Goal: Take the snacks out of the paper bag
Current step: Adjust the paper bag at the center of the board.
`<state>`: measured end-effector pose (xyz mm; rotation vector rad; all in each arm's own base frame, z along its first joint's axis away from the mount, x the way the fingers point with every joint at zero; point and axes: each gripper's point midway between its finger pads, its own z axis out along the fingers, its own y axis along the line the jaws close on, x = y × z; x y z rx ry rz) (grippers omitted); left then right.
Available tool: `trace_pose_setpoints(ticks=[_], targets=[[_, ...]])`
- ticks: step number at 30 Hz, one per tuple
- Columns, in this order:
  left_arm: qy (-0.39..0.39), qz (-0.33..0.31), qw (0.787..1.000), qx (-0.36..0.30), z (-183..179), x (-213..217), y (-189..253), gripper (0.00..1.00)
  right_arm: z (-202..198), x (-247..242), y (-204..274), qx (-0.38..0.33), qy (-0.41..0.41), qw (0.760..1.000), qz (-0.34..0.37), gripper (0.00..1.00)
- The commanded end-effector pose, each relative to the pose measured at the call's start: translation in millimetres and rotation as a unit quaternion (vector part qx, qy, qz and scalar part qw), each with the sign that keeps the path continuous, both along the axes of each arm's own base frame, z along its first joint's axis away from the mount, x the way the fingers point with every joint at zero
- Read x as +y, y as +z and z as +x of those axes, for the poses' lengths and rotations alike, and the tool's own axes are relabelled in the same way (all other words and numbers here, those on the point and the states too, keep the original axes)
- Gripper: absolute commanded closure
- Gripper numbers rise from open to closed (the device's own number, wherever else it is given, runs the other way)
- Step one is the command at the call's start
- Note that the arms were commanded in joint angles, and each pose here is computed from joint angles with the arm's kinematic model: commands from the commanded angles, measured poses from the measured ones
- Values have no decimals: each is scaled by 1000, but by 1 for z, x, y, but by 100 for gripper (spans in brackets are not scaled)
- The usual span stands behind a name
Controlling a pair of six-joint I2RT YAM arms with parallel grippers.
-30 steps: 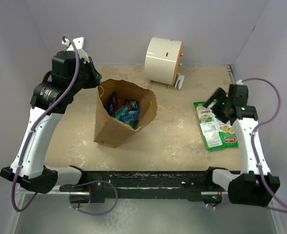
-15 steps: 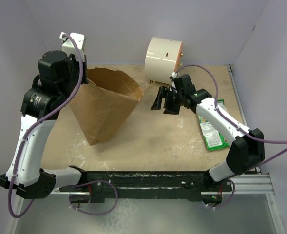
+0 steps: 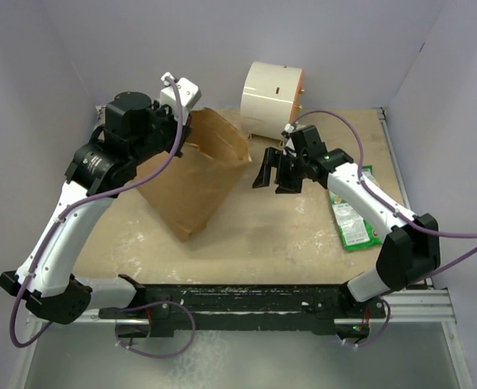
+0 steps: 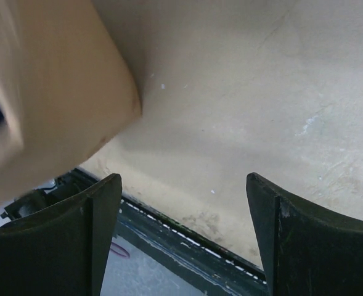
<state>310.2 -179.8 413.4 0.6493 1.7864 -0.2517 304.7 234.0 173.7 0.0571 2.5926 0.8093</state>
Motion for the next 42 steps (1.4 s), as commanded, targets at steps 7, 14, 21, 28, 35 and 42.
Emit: trace_pose_setpoints(ticks=[7, 14, 21, 28, 35, 42], targets=[[-25, -111, 993, 27, -28, -17, 13, 100, 41, -83, 84, -98, -56, 994, -3, 9], [44, -158, 984, 75, -19, -12, 4, 100, -4, -86, 93, -70, -42, 997, 4, 9], [81, -173, 976, 105, -16, -8, -4, 100, -23, -118, 149, -111, -70, 989, -66, 5], [89, -172, 976, 99, -19, -3, 1, 100, 1, -92, 163, -110, -48, 993, -6, 3], [93, -174, 976, 95, -22, 1, 5, 100, 21, -50, 154, -39, -11, 994, 98, 12], [106, -167, 977, 80, -22, 10, 9, 100, 23, -61, 130, -26, -12, 999, 46, 68]])
